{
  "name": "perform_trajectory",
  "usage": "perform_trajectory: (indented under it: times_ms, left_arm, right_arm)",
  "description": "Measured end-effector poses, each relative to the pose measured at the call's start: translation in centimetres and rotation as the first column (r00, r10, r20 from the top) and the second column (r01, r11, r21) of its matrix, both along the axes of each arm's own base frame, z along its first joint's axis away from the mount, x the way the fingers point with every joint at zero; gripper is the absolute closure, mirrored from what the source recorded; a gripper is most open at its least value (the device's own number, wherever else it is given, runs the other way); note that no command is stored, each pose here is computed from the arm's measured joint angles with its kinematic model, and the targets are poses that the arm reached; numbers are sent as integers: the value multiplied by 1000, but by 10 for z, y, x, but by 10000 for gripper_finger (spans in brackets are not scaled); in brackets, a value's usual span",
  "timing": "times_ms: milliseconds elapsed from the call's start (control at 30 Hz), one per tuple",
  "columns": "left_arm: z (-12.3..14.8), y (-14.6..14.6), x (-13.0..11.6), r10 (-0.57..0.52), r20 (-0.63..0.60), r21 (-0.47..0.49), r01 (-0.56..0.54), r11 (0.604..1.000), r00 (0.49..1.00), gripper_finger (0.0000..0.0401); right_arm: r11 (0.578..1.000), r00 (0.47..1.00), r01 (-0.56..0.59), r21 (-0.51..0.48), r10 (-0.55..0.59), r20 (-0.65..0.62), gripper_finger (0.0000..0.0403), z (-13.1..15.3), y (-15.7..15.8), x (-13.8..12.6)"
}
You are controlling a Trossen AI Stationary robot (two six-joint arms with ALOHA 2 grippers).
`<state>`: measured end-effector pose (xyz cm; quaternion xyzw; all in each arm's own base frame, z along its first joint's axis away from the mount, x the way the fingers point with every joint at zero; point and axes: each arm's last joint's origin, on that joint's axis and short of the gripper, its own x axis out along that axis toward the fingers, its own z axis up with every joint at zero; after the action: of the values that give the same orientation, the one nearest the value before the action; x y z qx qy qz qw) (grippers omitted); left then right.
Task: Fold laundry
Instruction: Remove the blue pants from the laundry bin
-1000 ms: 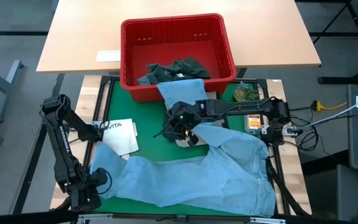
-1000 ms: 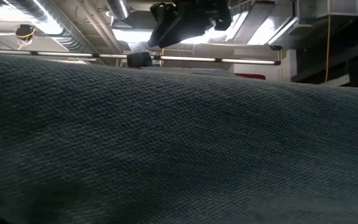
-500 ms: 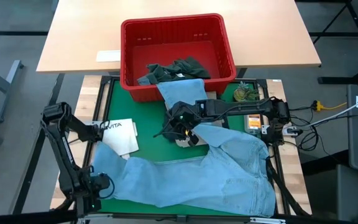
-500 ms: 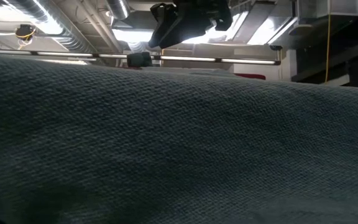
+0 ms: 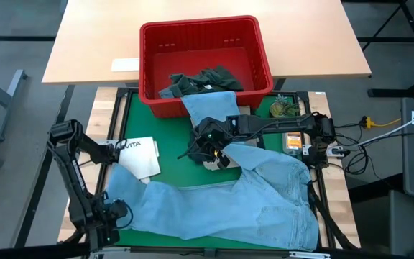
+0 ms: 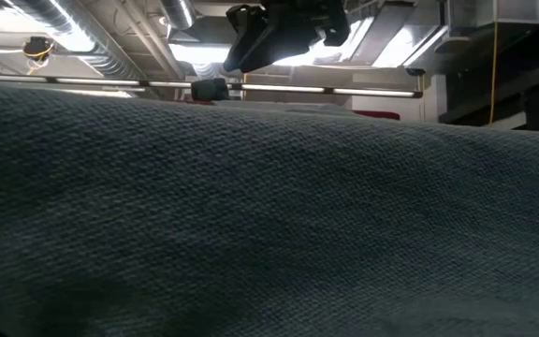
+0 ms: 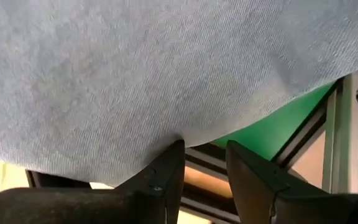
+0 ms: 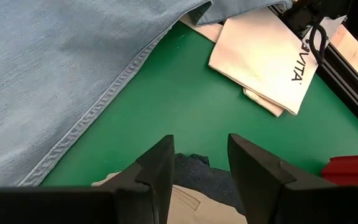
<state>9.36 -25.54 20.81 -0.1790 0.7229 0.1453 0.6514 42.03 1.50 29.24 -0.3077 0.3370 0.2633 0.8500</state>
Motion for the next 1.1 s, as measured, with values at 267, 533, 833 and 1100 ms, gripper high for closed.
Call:
perform_trajectory:
  times_ms: [267,533,833,1100]
  left_arm:
    - [0,7,-2,65,8,94,-66,993,998,288]
    - [0,11,4,222,213,140,-255,957,951,288]
    - [0,13,5,272,291,153,-325,933,917,308]
    - [1,18,8,253,362,187,-336,923,897,394]
  right_arm:
    - [1000,1000,0,0,0,0,253,0,0,0]
    - [1000,1000,0,0,0,0,253,0,0,0]
    - [1000,1000,0,0,0,0,253,0,0,0]
    - [1000,1000,0,0,0,0,253,0,0,0]
